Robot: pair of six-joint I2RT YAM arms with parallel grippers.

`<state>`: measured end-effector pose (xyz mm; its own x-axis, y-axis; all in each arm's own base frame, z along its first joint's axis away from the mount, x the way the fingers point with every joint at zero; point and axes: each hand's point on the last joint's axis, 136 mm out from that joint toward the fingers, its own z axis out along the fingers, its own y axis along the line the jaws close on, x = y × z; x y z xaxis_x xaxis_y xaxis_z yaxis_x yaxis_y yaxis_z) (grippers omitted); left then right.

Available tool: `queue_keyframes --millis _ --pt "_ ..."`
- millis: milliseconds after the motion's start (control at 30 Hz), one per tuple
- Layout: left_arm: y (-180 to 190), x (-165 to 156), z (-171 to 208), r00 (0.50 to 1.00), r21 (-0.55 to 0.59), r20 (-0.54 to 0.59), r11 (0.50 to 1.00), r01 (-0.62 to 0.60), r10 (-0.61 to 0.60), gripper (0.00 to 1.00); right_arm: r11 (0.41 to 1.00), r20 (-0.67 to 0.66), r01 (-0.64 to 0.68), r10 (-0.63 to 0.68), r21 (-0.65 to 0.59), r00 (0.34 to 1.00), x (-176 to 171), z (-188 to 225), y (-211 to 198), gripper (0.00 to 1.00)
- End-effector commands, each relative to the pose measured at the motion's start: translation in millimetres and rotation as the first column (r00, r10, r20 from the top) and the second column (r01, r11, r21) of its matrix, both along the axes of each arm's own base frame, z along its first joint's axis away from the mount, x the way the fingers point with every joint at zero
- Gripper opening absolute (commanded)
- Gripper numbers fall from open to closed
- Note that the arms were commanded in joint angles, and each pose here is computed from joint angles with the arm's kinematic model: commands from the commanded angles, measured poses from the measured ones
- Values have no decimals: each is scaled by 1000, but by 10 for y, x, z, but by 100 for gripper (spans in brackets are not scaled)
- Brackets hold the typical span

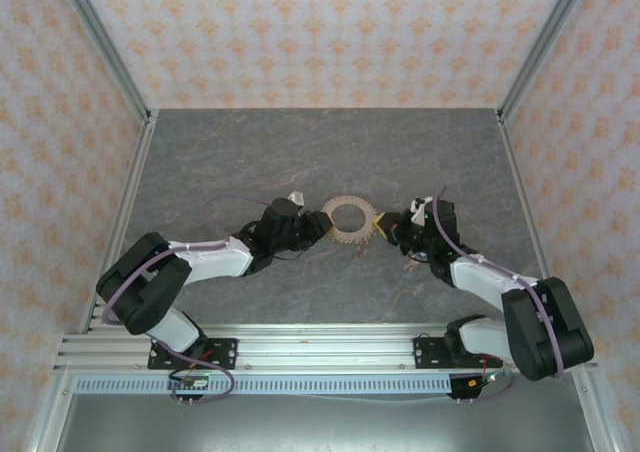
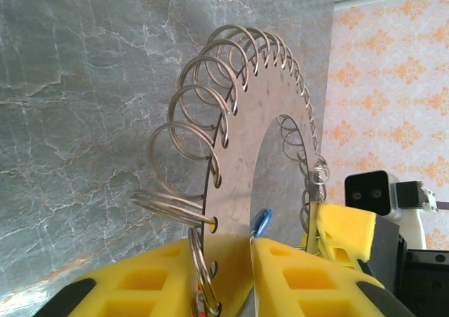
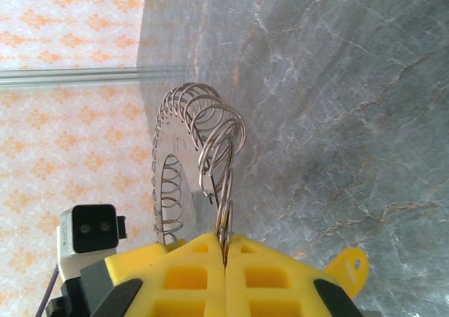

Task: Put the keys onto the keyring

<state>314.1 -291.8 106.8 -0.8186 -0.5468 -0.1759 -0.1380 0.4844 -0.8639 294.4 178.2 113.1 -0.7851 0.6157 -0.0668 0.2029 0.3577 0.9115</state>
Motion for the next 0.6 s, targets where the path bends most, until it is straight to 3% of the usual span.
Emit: queue_keyframes --millis 0,167,300,567 --pt "-213 91 593 987 -110 151 992 62 -45 24 996 69 -75 72 44 995 -62 212 127 6" --pt "-194 96 675 984 -98 175 993 63 -46 8 996 71 -86 83 36 994 -73 215 133 10" --pt "-183 75 827 971 -52 226 994 94 -80 1 997 111 -74 73 7 991 -83 297 90 17" --pt "-1 49 1193 934 -15 341 992 122 -109 0 997 183 -10 25 -81 983 -96 431 -66 35"
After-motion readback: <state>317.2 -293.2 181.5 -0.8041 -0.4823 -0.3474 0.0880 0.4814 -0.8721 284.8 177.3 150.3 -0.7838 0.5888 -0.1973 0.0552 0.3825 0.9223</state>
